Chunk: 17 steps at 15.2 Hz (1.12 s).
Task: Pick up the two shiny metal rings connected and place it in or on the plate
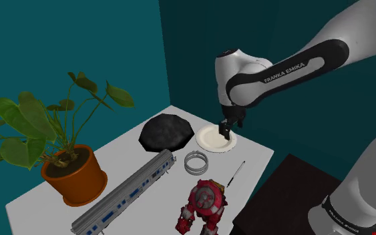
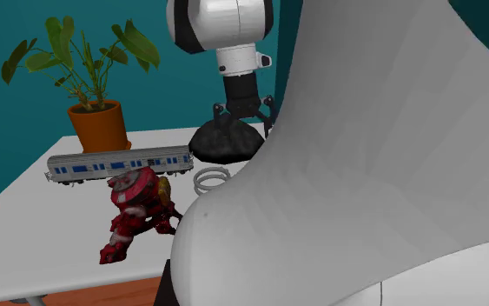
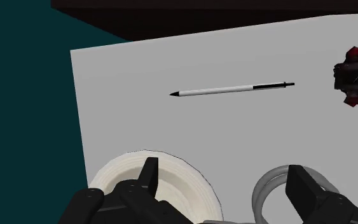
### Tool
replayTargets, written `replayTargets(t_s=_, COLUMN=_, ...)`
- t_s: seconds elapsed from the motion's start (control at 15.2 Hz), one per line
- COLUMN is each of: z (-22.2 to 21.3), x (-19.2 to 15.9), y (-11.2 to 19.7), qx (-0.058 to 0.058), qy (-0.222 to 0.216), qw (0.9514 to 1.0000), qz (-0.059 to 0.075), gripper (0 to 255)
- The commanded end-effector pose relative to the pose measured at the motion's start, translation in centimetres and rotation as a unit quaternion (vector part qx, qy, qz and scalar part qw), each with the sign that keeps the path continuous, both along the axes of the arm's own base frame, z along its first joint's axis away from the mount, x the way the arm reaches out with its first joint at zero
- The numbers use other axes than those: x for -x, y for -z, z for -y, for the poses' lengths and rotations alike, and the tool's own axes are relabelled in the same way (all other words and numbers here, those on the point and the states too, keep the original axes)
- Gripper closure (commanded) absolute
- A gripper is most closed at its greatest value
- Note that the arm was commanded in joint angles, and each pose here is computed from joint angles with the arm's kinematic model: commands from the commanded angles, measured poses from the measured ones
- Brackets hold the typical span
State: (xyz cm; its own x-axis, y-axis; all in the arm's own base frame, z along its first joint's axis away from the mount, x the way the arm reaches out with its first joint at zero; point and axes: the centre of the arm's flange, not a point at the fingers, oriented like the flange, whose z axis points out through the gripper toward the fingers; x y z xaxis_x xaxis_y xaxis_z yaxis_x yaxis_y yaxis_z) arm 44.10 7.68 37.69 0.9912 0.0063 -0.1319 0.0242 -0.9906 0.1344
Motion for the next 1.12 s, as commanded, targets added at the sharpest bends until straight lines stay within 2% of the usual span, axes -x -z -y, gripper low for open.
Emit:
replayTargets(t_s=0.0, z=-1.1, x=-1.2, y=2.3, qx=0.000, qy=0.000, qw=1.0000, qz=0.002, gripper=0)
replayTargets(t_s=0.86, z=-6.9, x=-11.5, y=14.5, qx=0.006, qy=0.000, qw=0.9999, qz=0.015, gripper=0)
replayTargets(t_s=1.06, z=-6.8, x=-11.5, y=15.7, qx=0.006, qy=0.000, qw=0.9999, qz=0.015, gripper=0)
